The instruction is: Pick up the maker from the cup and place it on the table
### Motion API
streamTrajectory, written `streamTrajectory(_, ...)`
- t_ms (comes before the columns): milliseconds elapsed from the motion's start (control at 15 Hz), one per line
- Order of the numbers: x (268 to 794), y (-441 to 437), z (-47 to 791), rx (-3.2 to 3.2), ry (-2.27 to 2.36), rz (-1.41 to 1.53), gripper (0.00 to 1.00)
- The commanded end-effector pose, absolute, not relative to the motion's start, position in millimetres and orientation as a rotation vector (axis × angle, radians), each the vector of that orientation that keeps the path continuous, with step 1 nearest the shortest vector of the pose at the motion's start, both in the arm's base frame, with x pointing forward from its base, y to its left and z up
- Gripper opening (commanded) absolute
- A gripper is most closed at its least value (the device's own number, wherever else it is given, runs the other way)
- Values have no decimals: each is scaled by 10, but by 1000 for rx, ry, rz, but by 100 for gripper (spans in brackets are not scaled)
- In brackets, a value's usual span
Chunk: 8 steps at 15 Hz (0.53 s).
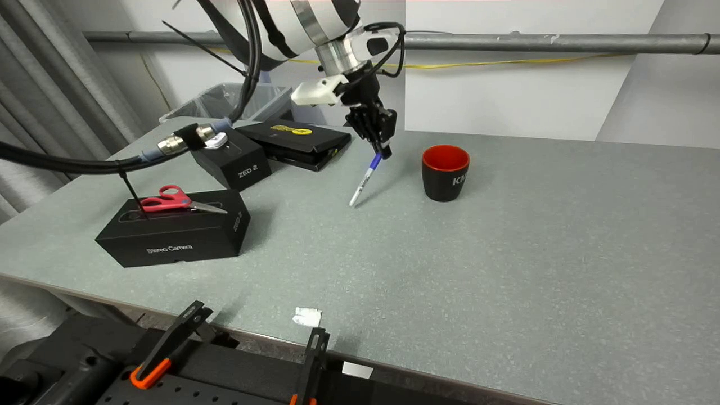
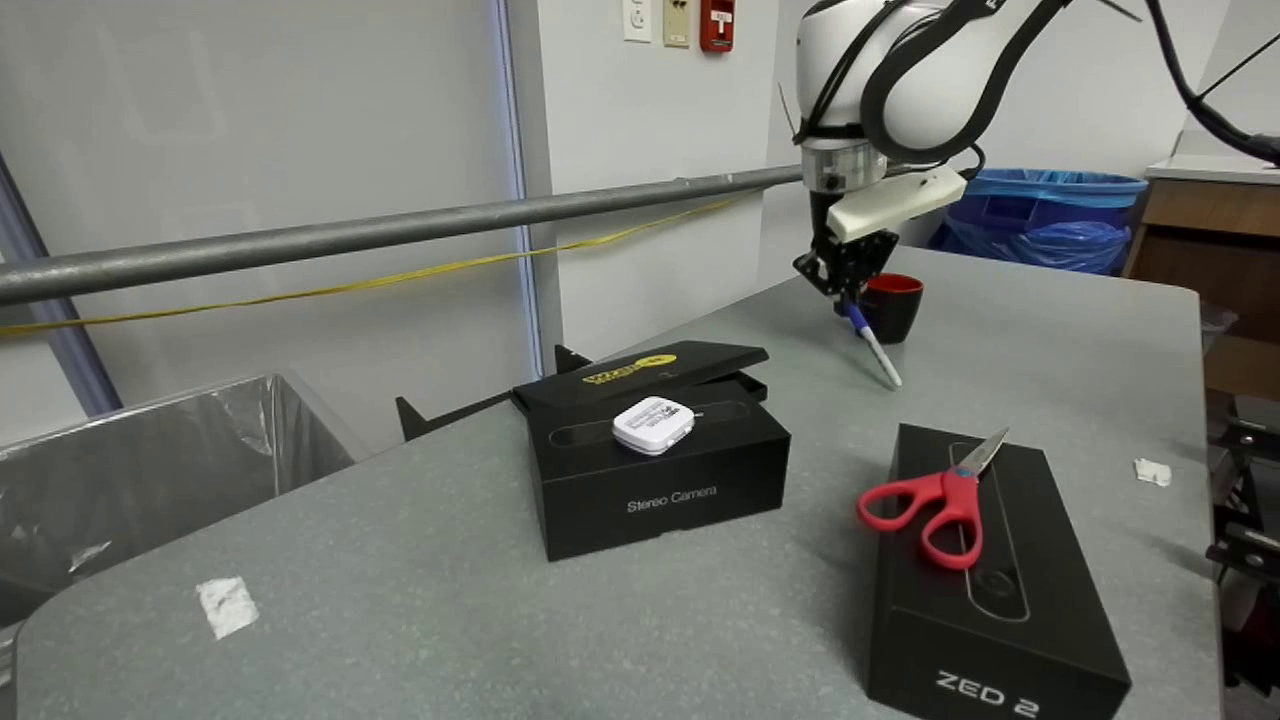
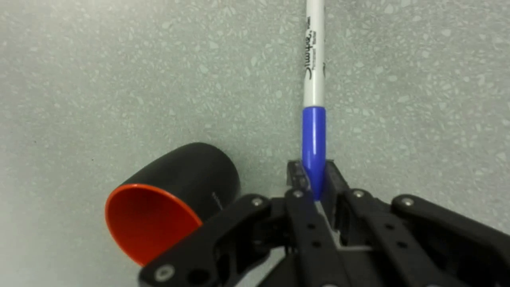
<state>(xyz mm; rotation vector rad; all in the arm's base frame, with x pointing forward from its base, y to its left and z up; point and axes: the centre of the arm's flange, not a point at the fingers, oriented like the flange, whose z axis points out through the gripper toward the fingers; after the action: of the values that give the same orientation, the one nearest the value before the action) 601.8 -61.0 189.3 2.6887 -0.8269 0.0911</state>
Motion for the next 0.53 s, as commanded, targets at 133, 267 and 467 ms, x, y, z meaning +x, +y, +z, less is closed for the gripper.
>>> streamTrajectory(133, 6347, -634, 1661, 2607, -764, 44, 47)
streamTrajectory(267, 6362, -615, 1679, 2606, -756, 47, 62)
streamTrajectory(467, 6382, -572, 1746, 2607, -745, 77, 85)
